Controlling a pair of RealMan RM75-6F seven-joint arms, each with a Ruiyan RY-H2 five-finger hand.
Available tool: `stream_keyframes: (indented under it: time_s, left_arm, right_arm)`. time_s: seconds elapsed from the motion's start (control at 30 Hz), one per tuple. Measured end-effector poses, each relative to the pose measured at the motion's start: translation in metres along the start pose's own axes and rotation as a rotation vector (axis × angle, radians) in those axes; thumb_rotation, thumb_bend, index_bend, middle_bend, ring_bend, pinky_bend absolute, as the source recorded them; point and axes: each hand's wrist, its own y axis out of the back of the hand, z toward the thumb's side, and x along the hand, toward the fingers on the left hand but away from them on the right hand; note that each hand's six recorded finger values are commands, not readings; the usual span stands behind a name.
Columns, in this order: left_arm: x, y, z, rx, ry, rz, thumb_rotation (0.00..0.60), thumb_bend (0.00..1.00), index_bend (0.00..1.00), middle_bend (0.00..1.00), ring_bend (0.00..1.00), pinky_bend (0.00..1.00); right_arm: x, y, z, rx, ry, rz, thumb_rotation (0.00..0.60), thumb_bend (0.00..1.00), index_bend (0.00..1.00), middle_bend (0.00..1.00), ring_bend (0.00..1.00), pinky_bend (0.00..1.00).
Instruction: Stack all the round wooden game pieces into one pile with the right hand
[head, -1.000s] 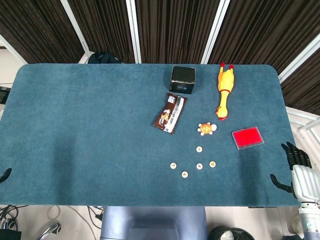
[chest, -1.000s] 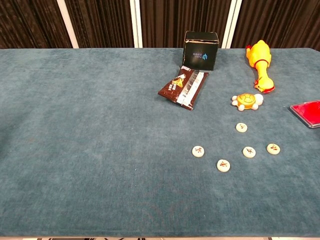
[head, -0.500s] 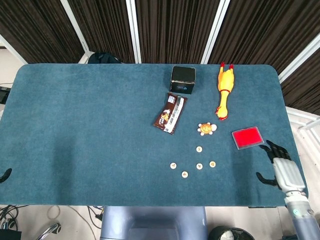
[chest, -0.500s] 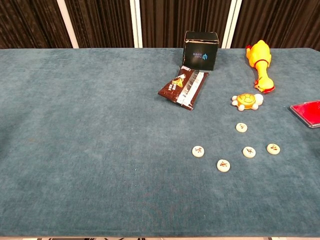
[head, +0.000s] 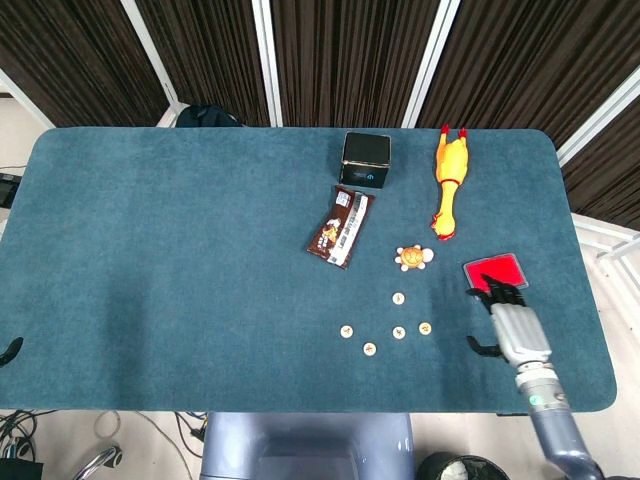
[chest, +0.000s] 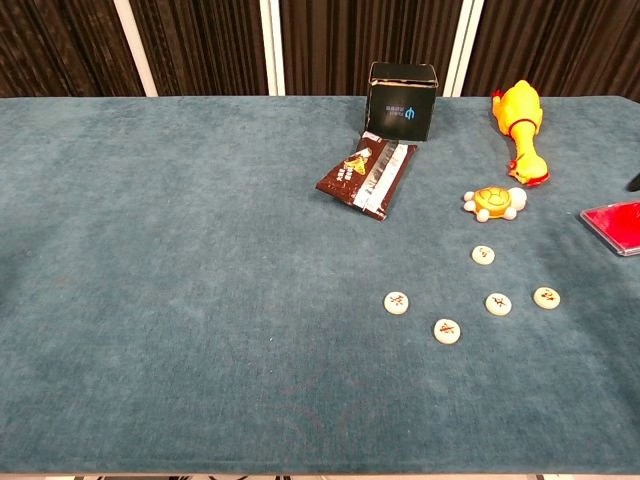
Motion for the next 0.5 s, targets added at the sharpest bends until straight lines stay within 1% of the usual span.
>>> stream_keyframes:
  time_s: [0.13, 0.27, 0.37, 0.5]
  left_arm:
    - [0.000, 0.000, 0.000, 0.001, 0.001, 0.001, 0.600, 0.19, 0.09, 0.00, 0.00, 0.06]
    - [0.000, 0.000, -0.001, -0.001, 0.005, -0.001, 0.600, 0.19, 0.09, 0.00, 0.00, 0.06]
    - [0.001, 0.000, -0.002, -0.001, 0.006, -0.002, 0.600, 0.19, 0.09, 0.00, 0.00, 0.06]
    - [0.002, 0.001, -0.003, -0.003, 0.009, -0.002, 0.600, 0.19, 0.09, 0.00, 0.00, 0.06]
  right_arm:
    - [-0.004, -0.015, 0.029, 0.001, 0.053, 0.012, 0.600, 0.34, 0.28, 0.00, 0.00, 0.00]
    - [-0.009, -0.028, 0.051, 0.005, 0.086, 0.032, 0.600, 0.34, 0.31, 0.00, 0.00, 0.00]
    - [-0.014, -0.036, 0.057, 0.019, 0.084, 0.047, 0.600, 0.34, 0.31, 0.00, 0.00, 0.00]
    - [-0.018, -0.044, 0.053, 0.038, 0.055, 0.058, 0.600, 0.34, 0.33, 0.00, 0.00, 0.00]
